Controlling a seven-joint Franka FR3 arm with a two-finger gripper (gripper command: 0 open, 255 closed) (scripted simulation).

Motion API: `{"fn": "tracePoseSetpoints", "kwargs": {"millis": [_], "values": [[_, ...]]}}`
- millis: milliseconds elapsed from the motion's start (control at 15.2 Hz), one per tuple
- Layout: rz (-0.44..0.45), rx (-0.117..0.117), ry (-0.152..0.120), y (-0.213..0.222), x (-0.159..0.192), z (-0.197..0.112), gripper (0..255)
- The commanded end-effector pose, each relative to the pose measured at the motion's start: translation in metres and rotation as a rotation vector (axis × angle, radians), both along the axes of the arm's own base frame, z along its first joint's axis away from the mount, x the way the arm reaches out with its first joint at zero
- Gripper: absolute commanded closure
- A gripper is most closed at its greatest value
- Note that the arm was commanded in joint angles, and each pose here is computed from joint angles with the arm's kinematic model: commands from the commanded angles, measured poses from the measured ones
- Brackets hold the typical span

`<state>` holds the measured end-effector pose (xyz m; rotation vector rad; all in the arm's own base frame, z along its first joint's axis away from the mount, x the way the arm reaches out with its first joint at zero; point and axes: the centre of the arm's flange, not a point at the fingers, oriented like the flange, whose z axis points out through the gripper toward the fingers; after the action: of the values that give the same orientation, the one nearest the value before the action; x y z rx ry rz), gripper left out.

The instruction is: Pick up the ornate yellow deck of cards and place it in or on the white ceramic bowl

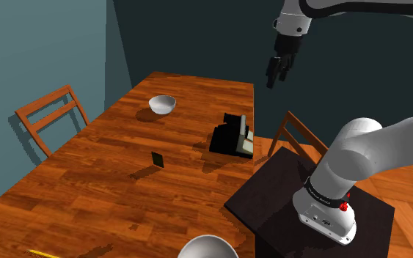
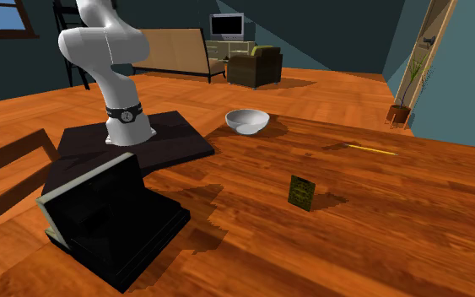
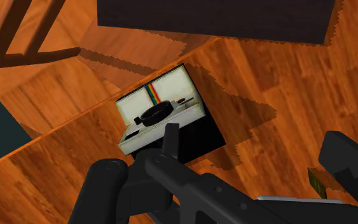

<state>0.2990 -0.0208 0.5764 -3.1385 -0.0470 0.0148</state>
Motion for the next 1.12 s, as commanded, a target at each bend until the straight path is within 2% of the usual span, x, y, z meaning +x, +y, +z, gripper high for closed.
{"fn": "tracePoseSetpoints", "kwargs": {"millis": [0,1056], "values": [[0.0,0.0,0.0,0.0,0.0,0.0,0],[-0.382,0.205,0.296,0.099,0.143,-0.129,0]]}}
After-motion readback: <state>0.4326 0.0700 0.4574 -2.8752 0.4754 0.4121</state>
